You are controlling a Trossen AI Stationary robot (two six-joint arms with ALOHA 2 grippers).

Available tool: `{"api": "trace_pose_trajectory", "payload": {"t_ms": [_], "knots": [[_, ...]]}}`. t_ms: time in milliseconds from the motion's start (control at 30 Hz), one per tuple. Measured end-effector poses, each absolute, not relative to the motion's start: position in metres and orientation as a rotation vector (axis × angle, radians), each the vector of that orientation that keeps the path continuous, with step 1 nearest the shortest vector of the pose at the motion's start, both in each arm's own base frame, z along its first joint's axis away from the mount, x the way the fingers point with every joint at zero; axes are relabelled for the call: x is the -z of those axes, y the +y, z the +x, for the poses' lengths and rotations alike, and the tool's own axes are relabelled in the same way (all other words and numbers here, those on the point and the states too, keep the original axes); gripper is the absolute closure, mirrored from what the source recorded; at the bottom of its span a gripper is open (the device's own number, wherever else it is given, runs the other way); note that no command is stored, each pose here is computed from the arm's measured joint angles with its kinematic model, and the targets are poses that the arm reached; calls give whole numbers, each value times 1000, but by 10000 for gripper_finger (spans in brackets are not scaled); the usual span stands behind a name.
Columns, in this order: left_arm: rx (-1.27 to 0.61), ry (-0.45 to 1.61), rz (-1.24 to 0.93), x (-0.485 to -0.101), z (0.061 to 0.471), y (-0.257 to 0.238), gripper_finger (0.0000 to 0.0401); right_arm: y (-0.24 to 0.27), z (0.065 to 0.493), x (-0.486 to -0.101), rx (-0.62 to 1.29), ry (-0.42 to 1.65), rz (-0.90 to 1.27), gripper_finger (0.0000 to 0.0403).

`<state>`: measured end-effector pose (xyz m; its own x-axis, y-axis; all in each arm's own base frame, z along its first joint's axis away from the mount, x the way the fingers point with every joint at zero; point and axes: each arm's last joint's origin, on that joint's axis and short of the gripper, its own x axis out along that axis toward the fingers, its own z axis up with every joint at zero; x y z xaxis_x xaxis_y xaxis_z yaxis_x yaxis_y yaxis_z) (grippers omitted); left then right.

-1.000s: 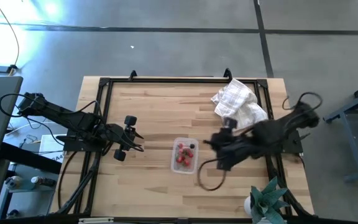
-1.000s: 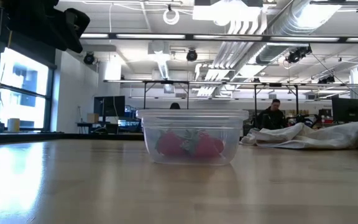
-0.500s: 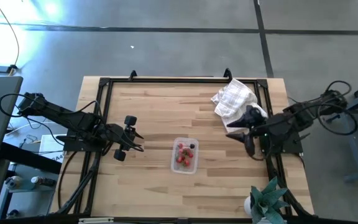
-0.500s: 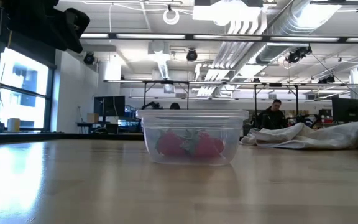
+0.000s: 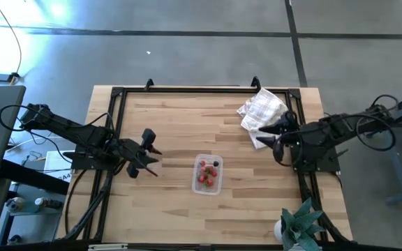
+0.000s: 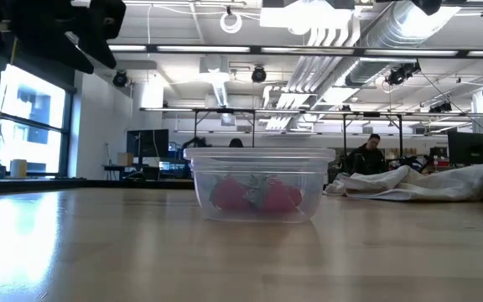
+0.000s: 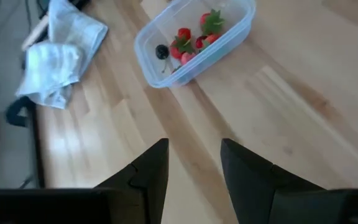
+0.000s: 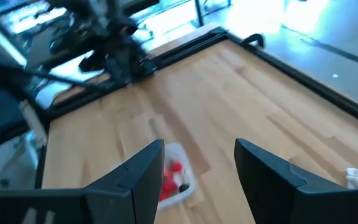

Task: Pick and placing Produce into tupperware
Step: Return to Home Position

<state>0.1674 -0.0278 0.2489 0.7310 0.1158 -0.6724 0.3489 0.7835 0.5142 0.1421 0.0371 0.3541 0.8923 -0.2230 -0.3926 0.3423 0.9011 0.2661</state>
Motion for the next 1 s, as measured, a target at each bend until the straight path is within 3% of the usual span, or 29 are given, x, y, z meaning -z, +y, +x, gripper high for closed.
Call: {"api": "trace_pose_trajectory", "payload": {"t_ms": [367,567,733,933,1000], "knots": [[161,758,838,-249,167,-27,265,24,147,-362,391,275,309,215],[204,759,1022,-250,168,-26,265,23,144,-371,267,230,193,220],[138,722,1084,-254,171,-25,265,21,124,-381,145,182,93,279],[32,494,1029,-274,185,-28,265,15,92,-381,51,185,62,380],[-15,407,1000,-282,188,-29,265,13,81,-379,42,191,65,397]]}}
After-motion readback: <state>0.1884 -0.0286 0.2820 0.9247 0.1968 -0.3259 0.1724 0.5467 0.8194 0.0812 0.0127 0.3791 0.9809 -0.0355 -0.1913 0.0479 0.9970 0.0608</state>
